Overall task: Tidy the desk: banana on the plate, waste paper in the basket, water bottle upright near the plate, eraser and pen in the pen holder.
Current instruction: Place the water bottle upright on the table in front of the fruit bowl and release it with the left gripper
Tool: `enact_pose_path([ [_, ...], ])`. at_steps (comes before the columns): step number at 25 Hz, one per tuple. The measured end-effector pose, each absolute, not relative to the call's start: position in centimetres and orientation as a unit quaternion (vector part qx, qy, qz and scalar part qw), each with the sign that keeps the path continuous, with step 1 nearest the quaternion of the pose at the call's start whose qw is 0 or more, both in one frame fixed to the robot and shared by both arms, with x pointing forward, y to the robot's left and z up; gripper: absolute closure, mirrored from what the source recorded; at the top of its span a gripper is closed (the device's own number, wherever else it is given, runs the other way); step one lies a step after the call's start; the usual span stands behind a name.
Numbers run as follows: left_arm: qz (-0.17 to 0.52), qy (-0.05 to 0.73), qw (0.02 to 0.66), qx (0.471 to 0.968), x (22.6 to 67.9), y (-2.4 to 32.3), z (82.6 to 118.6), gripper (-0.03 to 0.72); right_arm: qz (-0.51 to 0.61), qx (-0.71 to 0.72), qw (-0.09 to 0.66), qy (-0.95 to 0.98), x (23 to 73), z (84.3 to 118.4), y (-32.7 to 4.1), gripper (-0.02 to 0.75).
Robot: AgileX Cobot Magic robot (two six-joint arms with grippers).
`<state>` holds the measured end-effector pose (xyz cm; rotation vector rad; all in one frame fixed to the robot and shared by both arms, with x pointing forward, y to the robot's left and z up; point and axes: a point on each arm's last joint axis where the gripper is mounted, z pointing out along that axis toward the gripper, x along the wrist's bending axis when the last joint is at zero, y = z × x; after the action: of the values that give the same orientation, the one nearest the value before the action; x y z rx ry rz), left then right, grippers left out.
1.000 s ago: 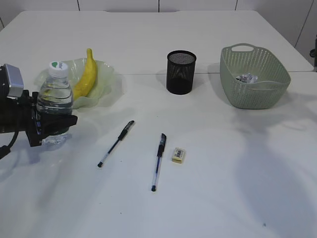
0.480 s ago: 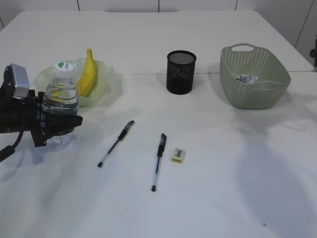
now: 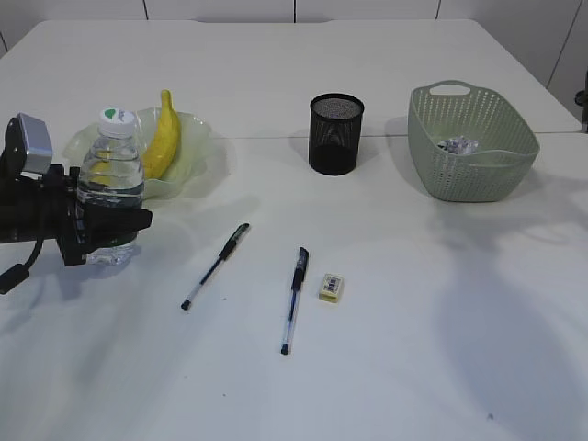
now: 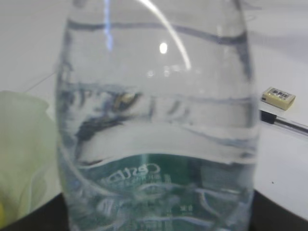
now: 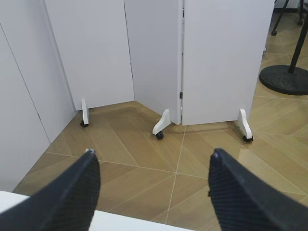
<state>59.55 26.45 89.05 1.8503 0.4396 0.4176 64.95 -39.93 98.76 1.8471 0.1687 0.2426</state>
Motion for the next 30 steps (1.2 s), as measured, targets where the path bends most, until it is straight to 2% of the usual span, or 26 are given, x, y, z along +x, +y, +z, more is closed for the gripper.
enact_pose_path([
  [16, 0.185, 0.201, 0.581, 0.767, 62.1, 26.7, 91.1, 0.309, 0.115, 0.803, 0.580, 0.080, 65.2, 98.5, -39.8, 0.210],
  [30, 0.159, 0.218, 0.579, 0.770, 63.0, 26.8, 88.2, 0.309, 0.129, 0.810, 0.565, 0.091, 65.5, 98.3, -39.6, 0.210],
])
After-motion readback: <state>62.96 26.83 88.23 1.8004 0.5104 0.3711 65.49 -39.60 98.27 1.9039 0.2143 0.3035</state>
